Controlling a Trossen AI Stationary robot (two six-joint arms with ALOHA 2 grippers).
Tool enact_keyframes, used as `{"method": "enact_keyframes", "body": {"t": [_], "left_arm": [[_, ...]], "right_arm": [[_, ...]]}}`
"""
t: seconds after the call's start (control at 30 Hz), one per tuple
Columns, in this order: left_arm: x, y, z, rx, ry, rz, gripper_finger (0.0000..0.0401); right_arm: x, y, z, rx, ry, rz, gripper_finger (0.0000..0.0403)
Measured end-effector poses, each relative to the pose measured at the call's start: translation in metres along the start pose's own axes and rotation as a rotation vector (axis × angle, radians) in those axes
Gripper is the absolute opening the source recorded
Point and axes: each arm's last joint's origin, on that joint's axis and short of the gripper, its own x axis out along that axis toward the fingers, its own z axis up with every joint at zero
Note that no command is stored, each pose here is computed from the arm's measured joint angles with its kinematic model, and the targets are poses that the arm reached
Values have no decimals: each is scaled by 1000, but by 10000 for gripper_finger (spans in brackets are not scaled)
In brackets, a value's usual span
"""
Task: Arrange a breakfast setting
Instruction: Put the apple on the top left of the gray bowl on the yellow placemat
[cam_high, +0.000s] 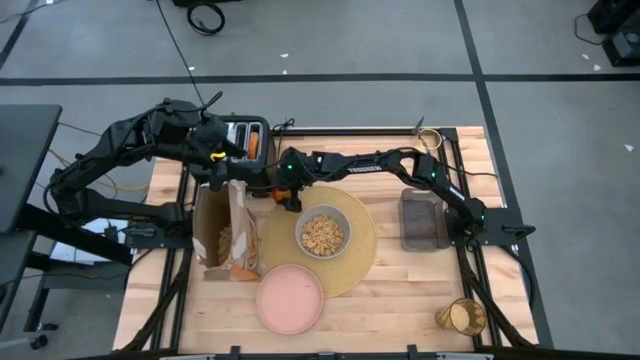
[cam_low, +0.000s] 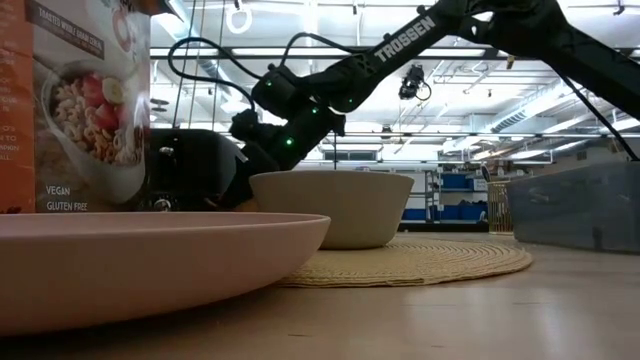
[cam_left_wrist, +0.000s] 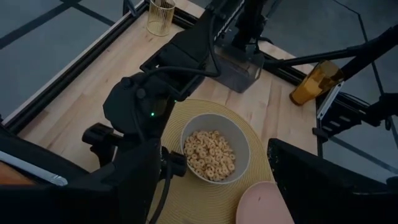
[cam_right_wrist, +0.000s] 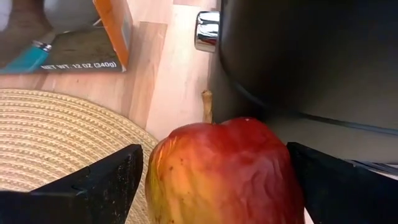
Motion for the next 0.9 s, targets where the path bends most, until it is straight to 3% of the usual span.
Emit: {"method": "enact_keyframes", "body": {"t": [0.3,0.53,0.63,0.77,0.9], "left_arm": [[0,0,0,0,1,0,299],[-8,-1,0,30,-37,-8,299],[-15,-3,0,36,-75,-16,299],[-23,-5,1,41,-122,-31,299],[-19,-9,0,67,-104,-54,299]], "right_arm": [[0,1,1,5,1,-24,329],[-34,0,23,31,-44,25,328],[-53,-5,28,67,-124,88,328],[-67,-17,10,151,-251,119,328],[-79,-23,-14,228,-531,127,328]]}}
